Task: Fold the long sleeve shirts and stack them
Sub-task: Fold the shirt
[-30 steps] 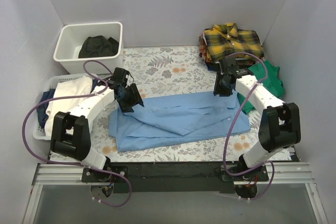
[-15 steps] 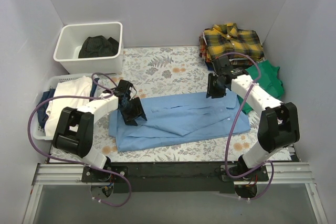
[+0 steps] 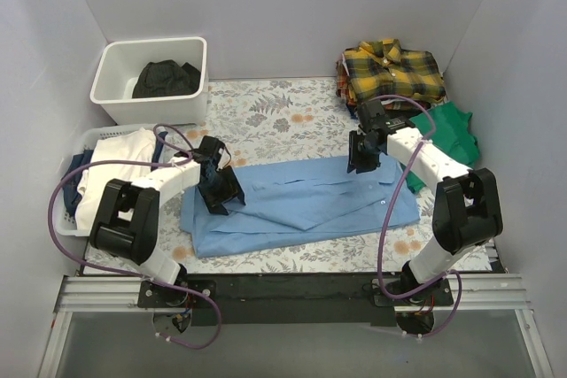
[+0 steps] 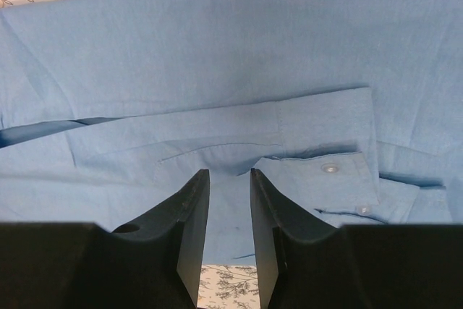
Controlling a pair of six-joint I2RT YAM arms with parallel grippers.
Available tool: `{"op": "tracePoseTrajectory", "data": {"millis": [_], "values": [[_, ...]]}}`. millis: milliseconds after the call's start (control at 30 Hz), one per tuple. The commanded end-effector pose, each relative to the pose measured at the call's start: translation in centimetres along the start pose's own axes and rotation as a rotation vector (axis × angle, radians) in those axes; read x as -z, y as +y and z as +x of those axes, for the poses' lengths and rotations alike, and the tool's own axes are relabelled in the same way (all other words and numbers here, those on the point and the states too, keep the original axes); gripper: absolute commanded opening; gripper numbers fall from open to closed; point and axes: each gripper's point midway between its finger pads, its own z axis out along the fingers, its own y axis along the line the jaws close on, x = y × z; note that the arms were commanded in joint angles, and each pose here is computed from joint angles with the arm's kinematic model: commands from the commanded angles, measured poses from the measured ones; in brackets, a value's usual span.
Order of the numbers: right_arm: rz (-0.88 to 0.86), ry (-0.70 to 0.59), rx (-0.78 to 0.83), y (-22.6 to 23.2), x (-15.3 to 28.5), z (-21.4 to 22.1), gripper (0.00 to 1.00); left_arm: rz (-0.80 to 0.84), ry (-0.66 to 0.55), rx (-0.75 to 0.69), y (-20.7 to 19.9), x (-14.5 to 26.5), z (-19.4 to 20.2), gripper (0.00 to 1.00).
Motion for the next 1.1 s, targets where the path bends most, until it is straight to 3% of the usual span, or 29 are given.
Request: {"op": "tracePoseTrajectory", "data": {"millis": [0,233,600,833,900,933,967,1067], "values": [[0.001,0.017,0.013,-0.2,0.0,0.7,0.37,-0.146,-0.082,-0.060,2.3,-0.9,-2.8,0.58],[0.033,-0.031,0.016,-0.6,0.9,-0.2,0.37,-0.083,-0.117,-0.140,-2.8,-2.9,-8.2,0.58],[0.062,-0.066,0.004,-0.9,1.0,-1.8,0.37,0.230,-0.136,-0.384,-13.8,-4.3,-14.4,0.57],[0.072,-0.095,0.006,-0.6,1.0,-3.4,0.36,0.313,-0.240,-0.343,-19.3,-5.4,-20.0,0.59],[0.068,-0.094,0.022,-0.4,0.9,-3.9,0.36,0.279,-0.254,-0.309,-19.2,-7.4,-21.5,0.59],[0.069,-0.088,0.027,-0.4,0.8,-3.9,0.36,0.287,-0.298,-0.304,-20.6,-6.2,-23.0,0.60],[0.073,-0.076,0.037,-0.5,0.6,-3.7,0.36,0.252,-0.282,-0.286,-19.9,-8.2,-23.5,0.60],[0.070,-0.031,0.068,-0.8,0.2,-2.7,0.37,0.211,-0.370,-0.218,-20.0,-7.1,-27.3,0.61]]}}
